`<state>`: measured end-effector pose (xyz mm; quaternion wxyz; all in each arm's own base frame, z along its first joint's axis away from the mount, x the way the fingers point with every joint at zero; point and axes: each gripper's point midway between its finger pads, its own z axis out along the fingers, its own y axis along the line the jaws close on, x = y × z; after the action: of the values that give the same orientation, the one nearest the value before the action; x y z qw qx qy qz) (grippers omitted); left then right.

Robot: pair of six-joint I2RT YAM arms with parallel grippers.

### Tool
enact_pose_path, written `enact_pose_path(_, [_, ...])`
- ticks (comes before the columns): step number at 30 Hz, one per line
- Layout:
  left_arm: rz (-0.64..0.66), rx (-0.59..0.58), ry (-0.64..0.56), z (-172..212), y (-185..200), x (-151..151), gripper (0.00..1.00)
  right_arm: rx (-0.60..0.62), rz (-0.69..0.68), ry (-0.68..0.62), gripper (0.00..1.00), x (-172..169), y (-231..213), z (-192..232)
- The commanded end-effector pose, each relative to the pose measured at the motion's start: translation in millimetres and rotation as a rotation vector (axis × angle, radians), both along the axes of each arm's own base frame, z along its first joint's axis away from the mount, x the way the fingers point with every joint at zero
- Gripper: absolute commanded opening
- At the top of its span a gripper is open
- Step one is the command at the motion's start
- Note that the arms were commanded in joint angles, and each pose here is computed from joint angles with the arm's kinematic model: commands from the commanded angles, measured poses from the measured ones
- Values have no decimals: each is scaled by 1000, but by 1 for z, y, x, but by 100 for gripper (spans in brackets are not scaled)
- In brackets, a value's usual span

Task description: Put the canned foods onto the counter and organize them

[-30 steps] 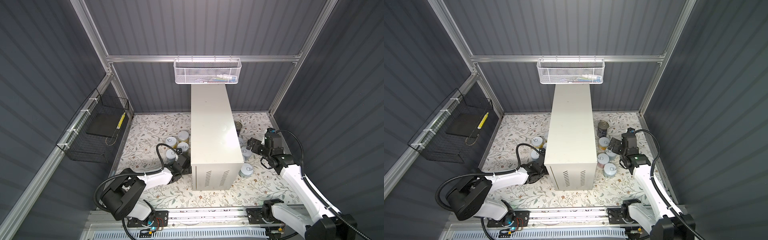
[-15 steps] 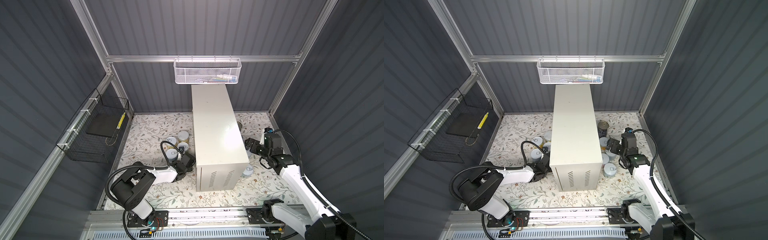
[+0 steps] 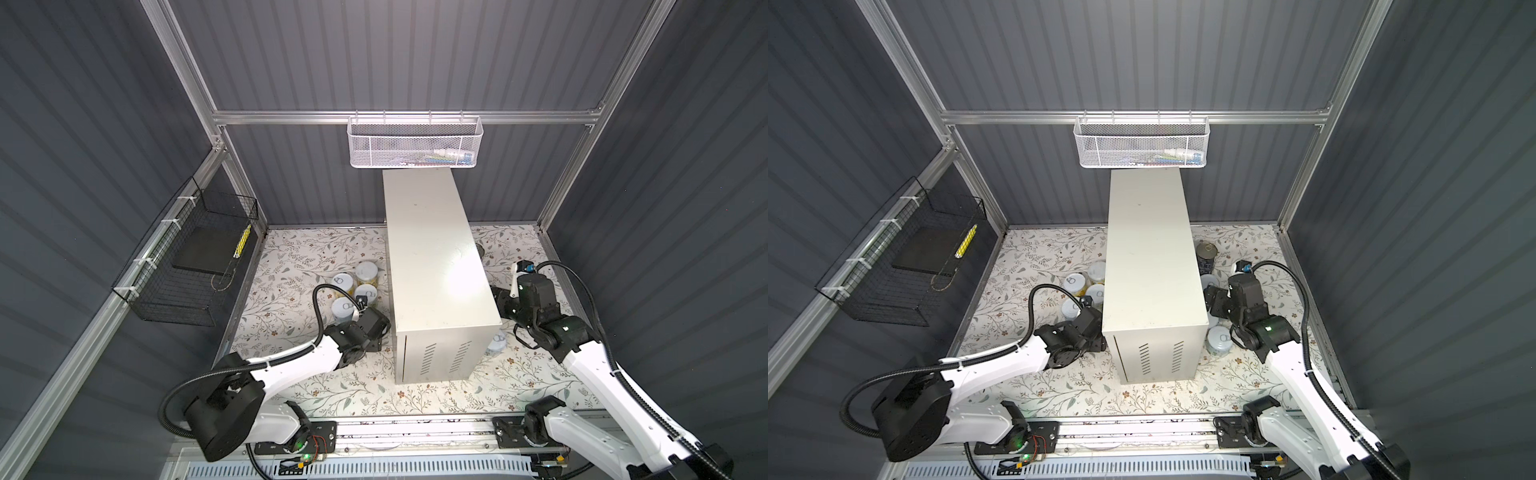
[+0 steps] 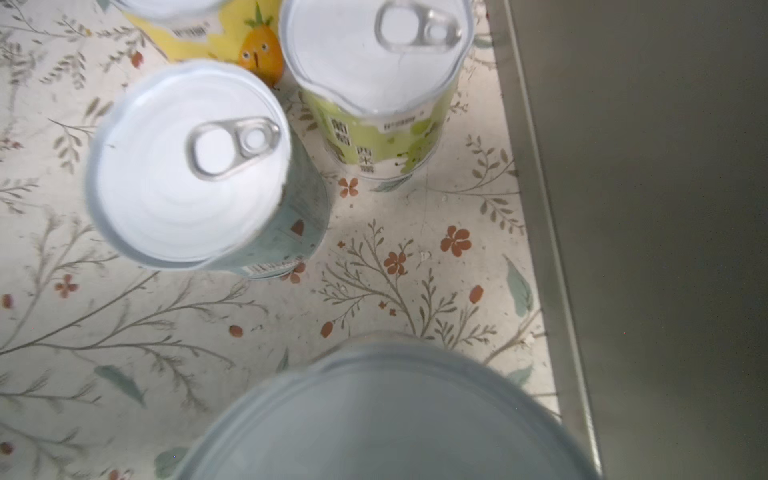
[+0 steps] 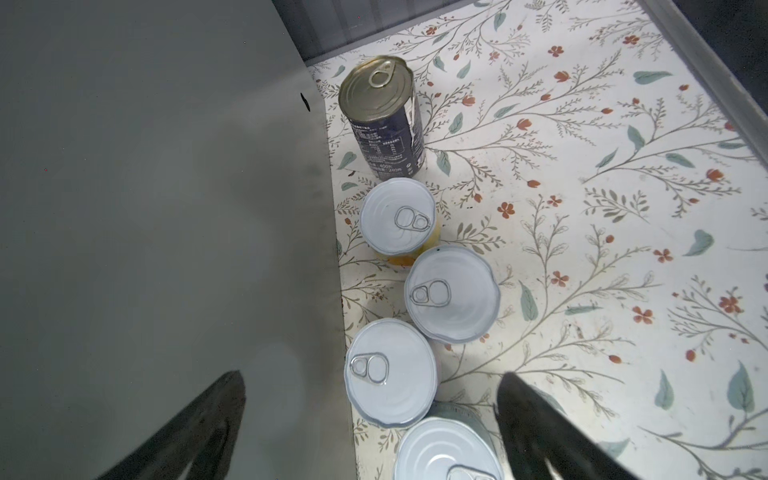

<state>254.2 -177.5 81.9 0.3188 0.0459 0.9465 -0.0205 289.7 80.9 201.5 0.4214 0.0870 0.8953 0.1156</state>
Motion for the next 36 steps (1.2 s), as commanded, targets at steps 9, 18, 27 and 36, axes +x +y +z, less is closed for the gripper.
enact_pose_path(9, [2,104,4,47,16,6,0,-13,-6,1,95,-16,20,3])
enact_pose_path(18, [50,47,37,43,40,19,0,-15,16,8,94,-9,33,4])
enact_pose_path(27, [57,74,1,54,45,26,0,-10,11,2,94,-1,46,5])
enact_pose_path(36, [100,121,-71,116,77,53,0,-117,-79,-47,99,0,13,22])
